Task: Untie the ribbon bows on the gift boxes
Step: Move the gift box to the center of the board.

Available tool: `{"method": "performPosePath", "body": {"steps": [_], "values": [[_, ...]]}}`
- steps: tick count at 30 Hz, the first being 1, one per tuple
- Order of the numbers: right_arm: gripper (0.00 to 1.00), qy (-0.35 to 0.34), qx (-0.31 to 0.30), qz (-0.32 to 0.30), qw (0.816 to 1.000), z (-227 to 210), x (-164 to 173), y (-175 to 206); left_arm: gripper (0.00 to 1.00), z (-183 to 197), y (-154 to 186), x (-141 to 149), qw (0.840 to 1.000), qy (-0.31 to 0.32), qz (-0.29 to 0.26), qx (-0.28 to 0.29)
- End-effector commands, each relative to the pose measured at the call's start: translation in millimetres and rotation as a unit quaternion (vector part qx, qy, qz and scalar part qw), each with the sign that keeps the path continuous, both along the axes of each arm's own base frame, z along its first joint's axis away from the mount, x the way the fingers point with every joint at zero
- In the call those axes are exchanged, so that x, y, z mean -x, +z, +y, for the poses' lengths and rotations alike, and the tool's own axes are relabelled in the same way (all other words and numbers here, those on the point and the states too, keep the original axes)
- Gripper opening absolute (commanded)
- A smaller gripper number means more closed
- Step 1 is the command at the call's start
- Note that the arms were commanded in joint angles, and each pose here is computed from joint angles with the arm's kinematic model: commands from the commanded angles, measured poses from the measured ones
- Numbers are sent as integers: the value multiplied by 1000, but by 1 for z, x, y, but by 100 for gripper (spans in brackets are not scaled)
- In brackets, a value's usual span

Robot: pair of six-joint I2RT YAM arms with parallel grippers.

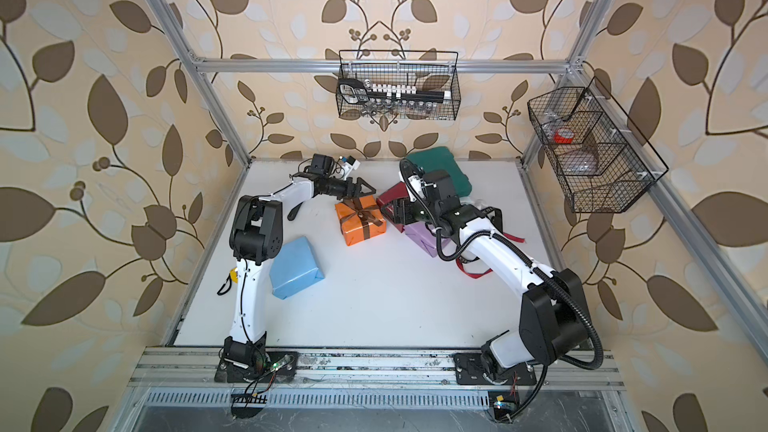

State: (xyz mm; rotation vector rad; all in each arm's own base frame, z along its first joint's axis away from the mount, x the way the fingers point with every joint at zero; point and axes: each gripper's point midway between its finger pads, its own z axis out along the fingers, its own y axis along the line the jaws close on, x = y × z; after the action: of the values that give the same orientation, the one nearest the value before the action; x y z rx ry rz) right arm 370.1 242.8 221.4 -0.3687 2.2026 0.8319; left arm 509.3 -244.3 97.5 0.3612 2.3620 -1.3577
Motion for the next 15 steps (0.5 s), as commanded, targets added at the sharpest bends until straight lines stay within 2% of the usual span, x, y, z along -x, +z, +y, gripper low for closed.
{"method": "performPosePath", "body": {"steps": [1,10,14,15], "values": [[69,-4,28,26,999,-10,12,-26,90,-1,35,24,1000,-5,-18,15],[54,49,45,35,997,-2,60,-67,91,-27,29,86,1000,-10,13,16],[53,42,50,51,997,-8,68,-80,91,-35,44,95,1000,-14,8,12],[50,43,51,55,996,-9,70,-83,91,-35,49,95,1000,-11,5,12]]}}
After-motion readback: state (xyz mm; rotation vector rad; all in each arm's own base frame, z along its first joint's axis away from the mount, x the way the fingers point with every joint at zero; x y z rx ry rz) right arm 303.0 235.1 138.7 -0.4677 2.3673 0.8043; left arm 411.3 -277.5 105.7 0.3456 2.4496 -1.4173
